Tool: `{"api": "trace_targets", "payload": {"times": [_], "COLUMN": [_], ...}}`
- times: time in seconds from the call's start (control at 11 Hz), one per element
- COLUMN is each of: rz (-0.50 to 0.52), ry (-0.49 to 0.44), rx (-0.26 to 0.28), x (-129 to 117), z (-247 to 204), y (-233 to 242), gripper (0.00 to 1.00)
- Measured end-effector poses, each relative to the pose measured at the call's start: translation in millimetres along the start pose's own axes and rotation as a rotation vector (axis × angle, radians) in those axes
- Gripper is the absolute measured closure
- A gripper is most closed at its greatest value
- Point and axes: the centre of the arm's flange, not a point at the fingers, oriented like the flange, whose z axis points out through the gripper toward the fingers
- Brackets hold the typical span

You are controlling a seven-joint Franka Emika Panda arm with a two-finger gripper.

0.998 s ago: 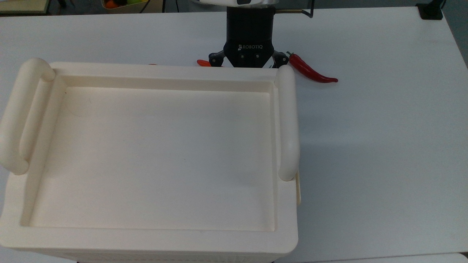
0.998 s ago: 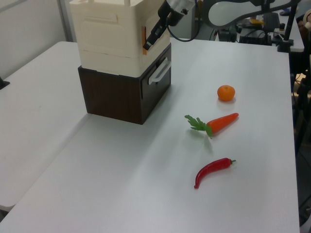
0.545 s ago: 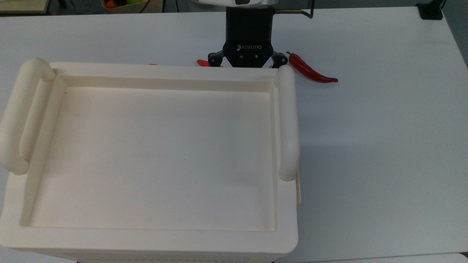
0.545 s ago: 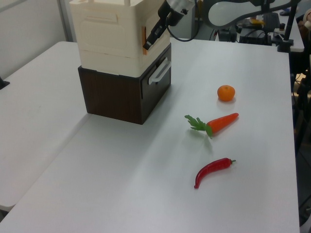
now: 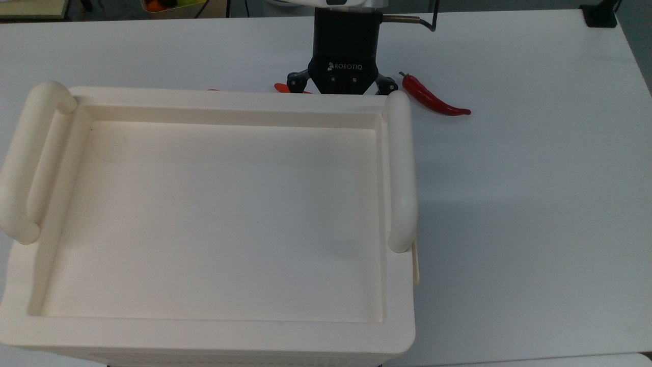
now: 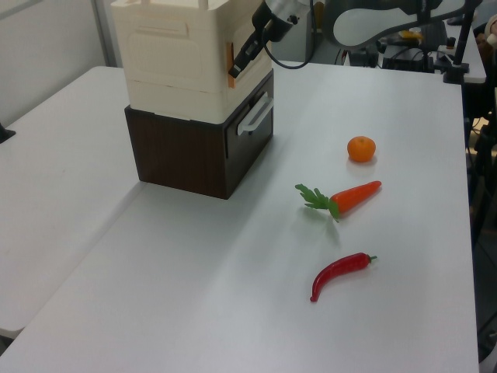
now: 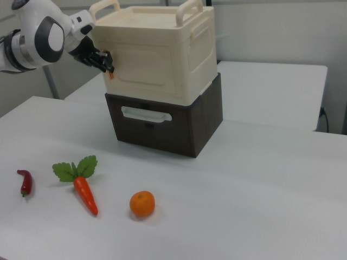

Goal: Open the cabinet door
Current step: 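Close the gripper on the door's orange handle edge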

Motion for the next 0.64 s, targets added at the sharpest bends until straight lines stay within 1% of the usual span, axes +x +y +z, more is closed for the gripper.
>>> {"api": "trace_targets", "payload": {"times": [0.09,0.18,0.27,0.64], "rz": [0.001,0.000,0.004,0.007], "ry": [0.000,0.000,0.001,0.002], "rx": [0.000,0.001,0.004,0.003], "x": [-0.1,0.0,-0.3,0.0], "z": [0.3,0.1,-0.3,-1.1], "y": [-0.1,-0.8,-4.3,-3.9], "gripper": [0.69,0.74,0.85,0.85]}}
